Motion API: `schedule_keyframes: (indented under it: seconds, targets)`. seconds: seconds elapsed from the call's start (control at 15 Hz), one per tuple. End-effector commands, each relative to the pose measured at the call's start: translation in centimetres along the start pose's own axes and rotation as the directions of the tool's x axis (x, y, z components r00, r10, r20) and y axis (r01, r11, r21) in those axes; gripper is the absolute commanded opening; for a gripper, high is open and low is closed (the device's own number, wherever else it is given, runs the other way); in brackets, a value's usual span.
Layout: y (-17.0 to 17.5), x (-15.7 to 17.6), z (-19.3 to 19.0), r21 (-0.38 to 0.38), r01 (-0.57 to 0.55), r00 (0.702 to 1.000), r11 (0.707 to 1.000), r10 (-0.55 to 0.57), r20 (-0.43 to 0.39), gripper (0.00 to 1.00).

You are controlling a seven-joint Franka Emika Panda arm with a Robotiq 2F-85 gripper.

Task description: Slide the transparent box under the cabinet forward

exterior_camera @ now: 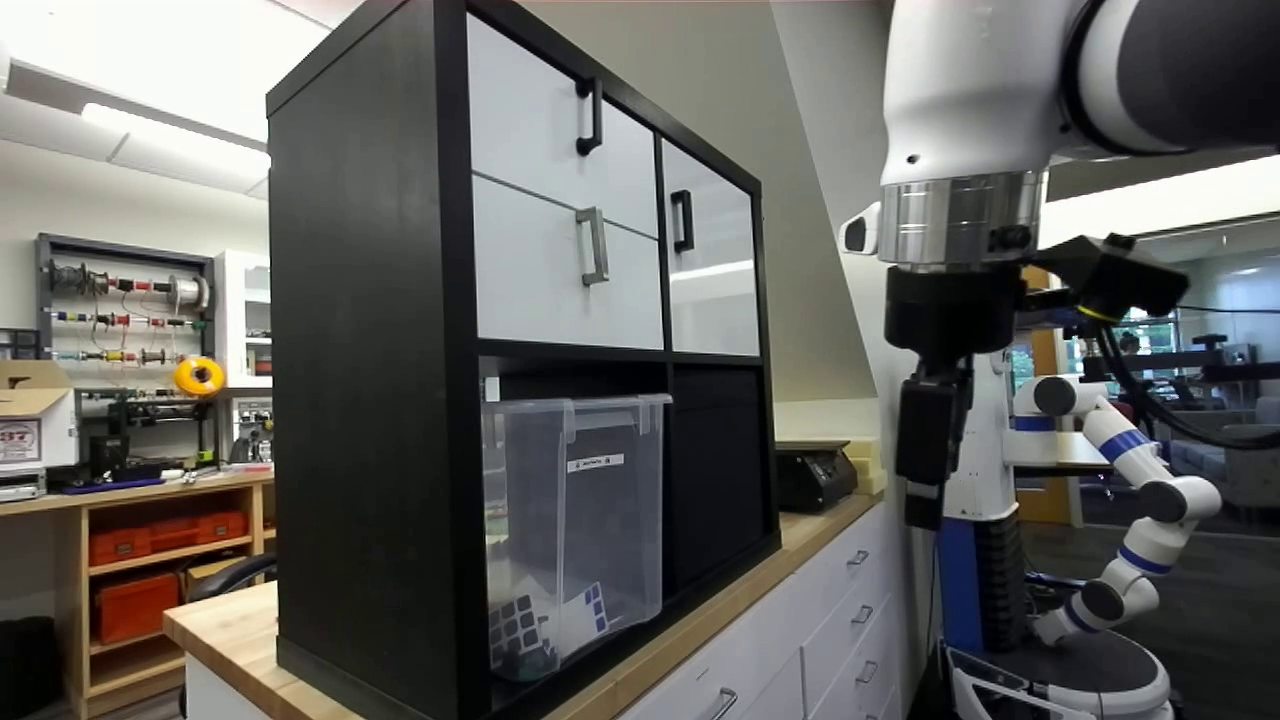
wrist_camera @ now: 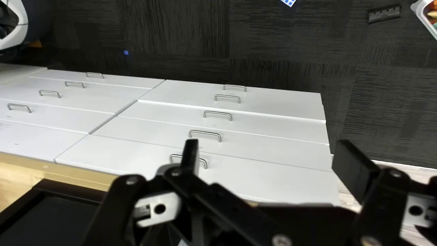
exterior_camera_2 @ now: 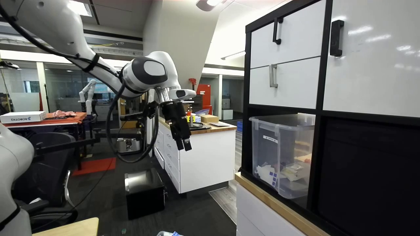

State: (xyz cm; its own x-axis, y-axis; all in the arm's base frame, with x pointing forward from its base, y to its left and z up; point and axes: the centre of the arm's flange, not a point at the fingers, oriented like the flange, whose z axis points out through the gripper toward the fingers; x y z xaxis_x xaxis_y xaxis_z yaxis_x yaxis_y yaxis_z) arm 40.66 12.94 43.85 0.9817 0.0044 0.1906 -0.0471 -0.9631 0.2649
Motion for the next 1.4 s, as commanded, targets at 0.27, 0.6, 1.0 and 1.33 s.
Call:
schedule_keyframes:
  seconds: [0.27, 0.6, 1.0, 1.33]
  targets:
    - [1.4, 7.2, 1.2, 0.009, 0.185, 0.981, 0.983, -0.184, -0.052, 1.00]
    - [1.4, 7.8, 1.6, 0.012, 0.210, 0.977, 0.978, -0.210, -0.039, 1.00]
    - [1.2, 8.1, 1.9, 0.017, 0.216, 0.976, 0.976, -0.216, -0.034, 1.00]
    - [1.2, 8.1, 1.9, 0.017, 0.216, 0.976, 0.976, -0.215, -0.034, 1.00]
